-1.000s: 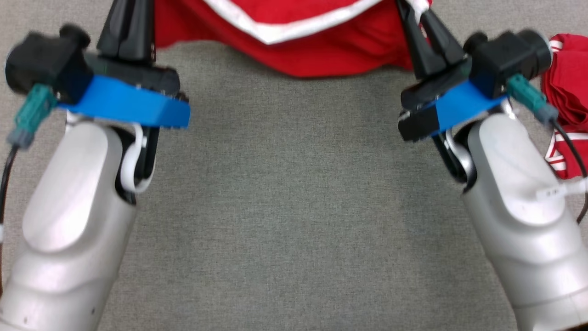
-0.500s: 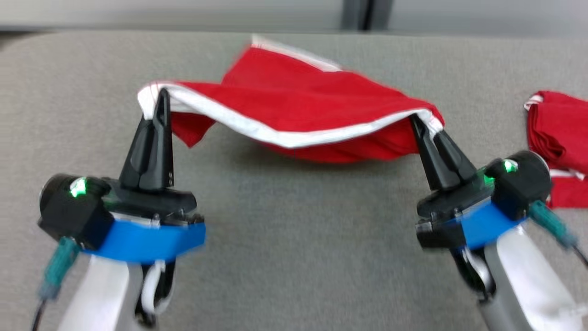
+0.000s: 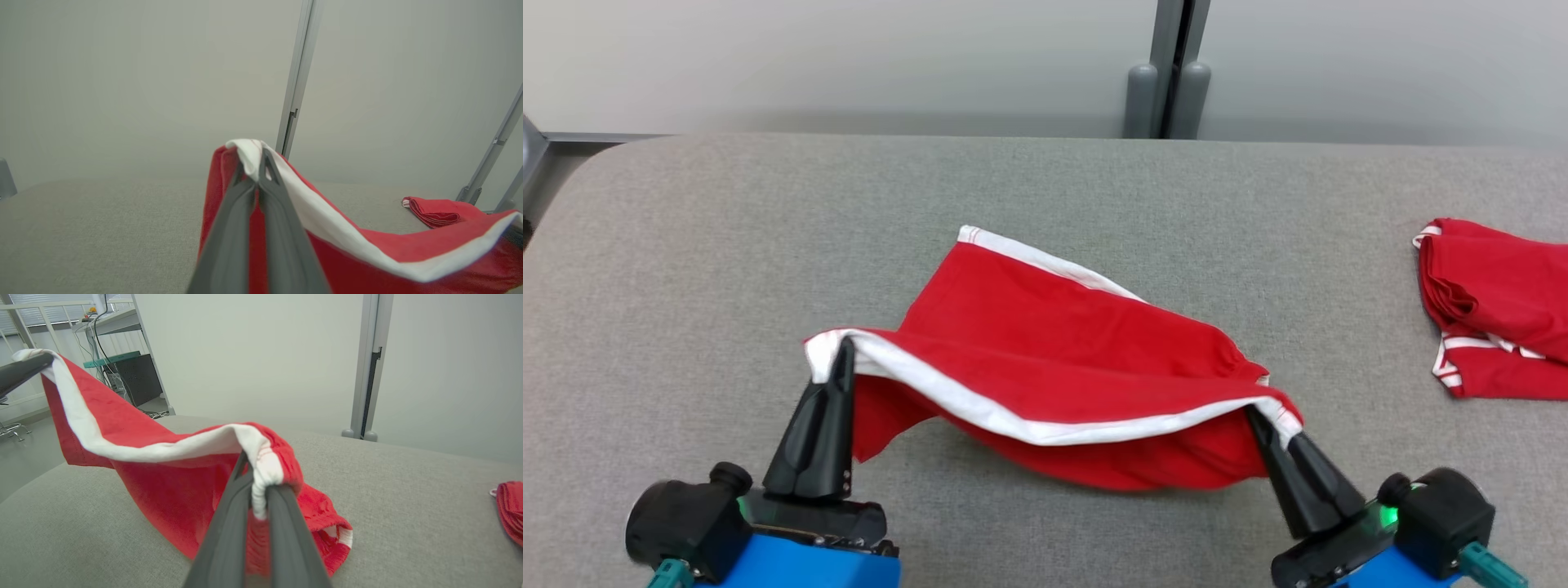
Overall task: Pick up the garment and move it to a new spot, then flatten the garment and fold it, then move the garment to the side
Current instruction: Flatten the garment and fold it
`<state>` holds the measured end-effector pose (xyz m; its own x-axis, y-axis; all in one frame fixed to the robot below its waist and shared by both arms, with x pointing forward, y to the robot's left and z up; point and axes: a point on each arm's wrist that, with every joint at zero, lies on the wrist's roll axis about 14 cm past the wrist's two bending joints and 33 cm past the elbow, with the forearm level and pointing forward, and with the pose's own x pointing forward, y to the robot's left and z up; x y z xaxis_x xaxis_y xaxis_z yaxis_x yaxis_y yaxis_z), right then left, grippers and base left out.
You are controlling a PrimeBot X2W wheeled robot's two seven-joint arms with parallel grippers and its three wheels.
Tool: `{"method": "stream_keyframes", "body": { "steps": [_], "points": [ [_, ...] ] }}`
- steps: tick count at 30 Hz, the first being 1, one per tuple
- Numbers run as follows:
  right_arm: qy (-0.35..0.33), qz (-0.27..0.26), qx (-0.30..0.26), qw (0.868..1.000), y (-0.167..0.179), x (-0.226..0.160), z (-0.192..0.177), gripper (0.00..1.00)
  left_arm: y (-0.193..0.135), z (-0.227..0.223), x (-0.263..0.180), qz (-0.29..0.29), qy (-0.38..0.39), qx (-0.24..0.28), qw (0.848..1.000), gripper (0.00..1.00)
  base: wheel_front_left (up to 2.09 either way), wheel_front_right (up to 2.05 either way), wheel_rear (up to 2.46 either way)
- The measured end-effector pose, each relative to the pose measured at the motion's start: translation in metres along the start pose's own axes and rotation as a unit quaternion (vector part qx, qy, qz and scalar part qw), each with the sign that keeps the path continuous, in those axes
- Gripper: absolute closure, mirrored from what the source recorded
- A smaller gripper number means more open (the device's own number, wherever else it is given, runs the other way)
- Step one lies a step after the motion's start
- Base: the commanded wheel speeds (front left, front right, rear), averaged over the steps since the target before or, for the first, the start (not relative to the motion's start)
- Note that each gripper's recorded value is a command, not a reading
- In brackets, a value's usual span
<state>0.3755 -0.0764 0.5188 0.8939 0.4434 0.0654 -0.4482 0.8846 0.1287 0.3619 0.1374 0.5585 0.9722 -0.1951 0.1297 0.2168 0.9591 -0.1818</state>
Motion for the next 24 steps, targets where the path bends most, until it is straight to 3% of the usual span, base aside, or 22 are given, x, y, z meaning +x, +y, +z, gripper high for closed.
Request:
{"method": "stream_keyframes", "body": {
  "steps": [9, 24],
  "points": [
    [0.076, -0.013, 0.055, 0.995, 0.0, -0.012, -0.053, 1.0, 0.023, -0.054, -0.002, 0.04, 0.076, -0.031, 0.996, 1.0, 0.0, 0.0, 0.0],
    [0.105, -0.097, 0.115, 0.983, -0.043, 0.007, -0.09, 1.0, 0.014, -0.119, 0.086, -0.027, 0.158, -0.024, 0.987, 1.0, 0.0, 0.0, 0.0]
  ]
}}
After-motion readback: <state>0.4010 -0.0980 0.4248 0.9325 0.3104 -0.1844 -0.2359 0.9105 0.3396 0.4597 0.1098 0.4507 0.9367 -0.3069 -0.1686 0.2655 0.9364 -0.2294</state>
